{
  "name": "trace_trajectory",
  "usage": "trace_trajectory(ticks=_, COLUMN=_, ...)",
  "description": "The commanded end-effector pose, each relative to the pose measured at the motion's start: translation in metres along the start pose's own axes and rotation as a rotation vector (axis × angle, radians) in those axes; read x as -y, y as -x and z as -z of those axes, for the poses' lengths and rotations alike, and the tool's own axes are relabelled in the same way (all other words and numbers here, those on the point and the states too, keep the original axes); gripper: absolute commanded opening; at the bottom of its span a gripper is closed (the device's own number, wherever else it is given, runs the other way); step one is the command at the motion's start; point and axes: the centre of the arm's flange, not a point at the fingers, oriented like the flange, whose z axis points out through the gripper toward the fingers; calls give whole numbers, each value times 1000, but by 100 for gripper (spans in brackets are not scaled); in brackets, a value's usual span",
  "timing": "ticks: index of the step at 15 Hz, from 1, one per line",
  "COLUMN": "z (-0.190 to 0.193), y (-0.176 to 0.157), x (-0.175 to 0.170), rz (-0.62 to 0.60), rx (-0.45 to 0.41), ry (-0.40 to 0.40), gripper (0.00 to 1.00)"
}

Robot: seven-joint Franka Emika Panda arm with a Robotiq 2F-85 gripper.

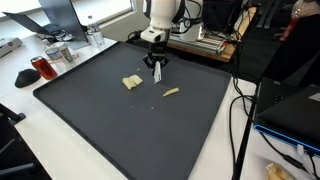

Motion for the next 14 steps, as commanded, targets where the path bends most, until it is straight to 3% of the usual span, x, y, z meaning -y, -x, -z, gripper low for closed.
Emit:
trace_trajectory(ticks=1, z=31, y=-27, x=-39, rz=3, rx=42, ry=-78, gripper=1)
trace_trajectory(ticks=10, z=64, y=-73, x=-108, rz=8, rx=103, ry=-200, gripper=1)
trace_trajectory(ticks=14, z=60, y=-73, x=-139, rz=13, rx=153, ry=-253, gripper=1)
